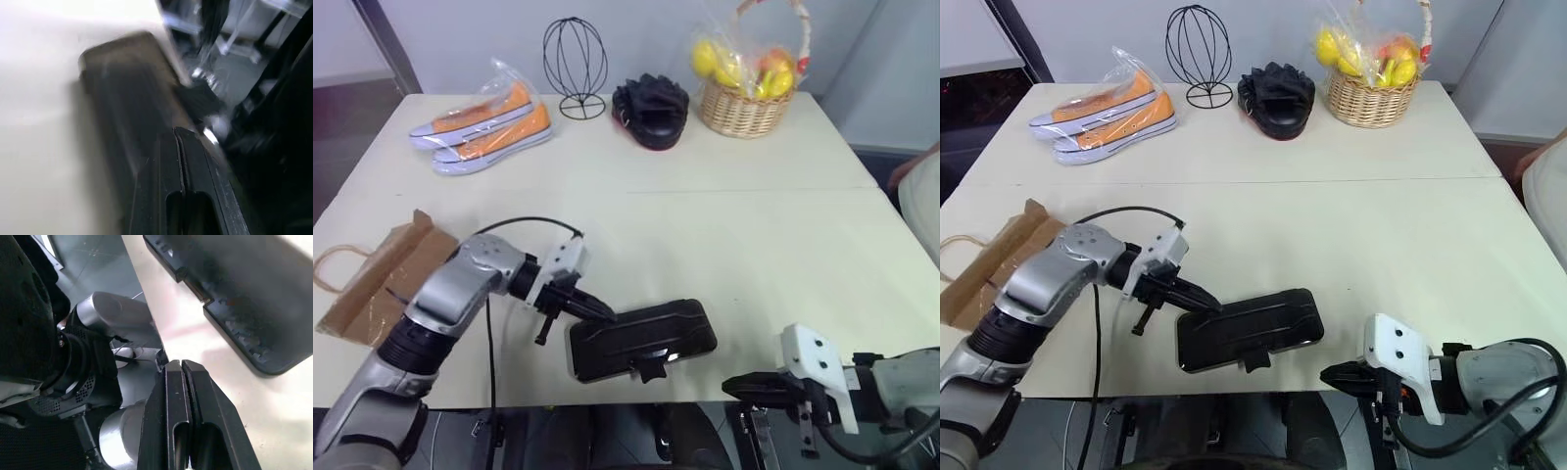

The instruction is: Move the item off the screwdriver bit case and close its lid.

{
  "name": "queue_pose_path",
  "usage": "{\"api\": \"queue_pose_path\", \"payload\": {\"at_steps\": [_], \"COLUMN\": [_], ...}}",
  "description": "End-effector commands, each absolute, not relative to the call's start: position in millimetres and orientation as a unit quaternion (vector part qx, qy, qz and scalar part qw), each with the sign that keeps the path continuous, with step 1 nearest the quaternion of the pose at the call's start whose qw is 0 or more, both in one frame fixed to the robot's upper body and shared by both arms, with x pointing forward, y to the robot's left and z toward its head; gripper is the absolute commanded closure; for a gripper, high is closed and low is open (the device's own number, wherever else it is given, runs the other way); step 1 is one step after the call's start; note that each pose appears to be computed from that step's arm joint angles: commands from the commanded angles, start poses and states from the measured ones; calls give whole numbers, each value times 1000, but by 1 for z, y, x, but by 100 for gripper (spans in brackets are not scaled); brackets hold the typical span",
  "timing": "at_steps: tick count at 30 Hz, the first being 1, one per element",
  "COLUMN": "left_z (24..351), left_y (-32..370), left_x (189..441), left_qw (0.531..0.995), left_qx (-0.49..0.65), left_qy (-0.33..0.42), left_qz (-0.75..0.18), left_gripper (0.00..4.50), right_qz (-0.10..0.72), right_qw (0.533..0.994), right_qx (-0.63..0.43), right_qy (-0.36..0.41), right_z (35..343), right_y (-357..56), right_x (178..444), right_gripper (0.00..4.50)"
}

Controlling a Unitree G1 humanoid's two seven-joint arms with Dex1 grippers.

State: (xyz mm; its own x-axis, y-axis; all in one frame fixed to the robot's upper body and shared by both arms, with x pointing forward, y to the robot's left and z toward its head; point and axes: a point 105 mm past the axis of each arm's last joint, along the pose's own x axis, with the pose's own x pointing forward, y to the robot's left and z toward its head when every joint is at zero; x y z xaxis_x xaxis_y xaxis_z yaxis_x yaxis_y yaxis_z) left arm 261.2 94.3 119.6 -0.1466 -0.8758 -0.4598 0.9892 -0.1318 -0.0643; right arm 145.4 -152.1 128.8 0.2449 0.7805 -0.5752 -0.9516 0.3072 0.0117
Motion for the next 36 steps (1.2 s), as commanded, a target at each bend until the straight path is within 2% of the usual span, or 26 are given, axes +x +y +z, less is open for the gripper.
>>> {"api": "queue_pose_path", "payload": {"at_steps": [1, 7, 10, 17, 23, 26, 36], "left_z": [128, 136, 126, 108, 110, 110, 94], "left_y": [94, 84, 76, 61, 58, 57, 50], "left_x": [279, 316, 319, 299, 296, 295, 282], "left_qw": [659, 700, 685, 624, 621, 620, 602], "left_qx": [179, 167, 178, 188, 181, 180, 173], "left_qy": [150, 115, 122, 136, 134, 135, 149], "left_qz": [-715, -685, -696, -746, -751, -752, -765], "left_gripper": [450, 450, 450, 450, 450, 450, 450], "right_qz": [580, 598, 616, 628, 605, 552, 499], "right_qw": [766, 763, 758, 749, 748, 784, 828], "right_qx": [-175, -155, -138, -140, -186, -193, -195], "right_qy": [216, 190, 163, 158, 199, 207, 165], "right_z": [138, 126, 124, 107, 72, 59, 70], "right_y": [-139, -111, -88, -58, -71, -82, -90], "right_x": [136, 143, 149, 162, 169, 192, 217], "right_gripper": [448, 448, 448, 448, 448, 448, 448]}}
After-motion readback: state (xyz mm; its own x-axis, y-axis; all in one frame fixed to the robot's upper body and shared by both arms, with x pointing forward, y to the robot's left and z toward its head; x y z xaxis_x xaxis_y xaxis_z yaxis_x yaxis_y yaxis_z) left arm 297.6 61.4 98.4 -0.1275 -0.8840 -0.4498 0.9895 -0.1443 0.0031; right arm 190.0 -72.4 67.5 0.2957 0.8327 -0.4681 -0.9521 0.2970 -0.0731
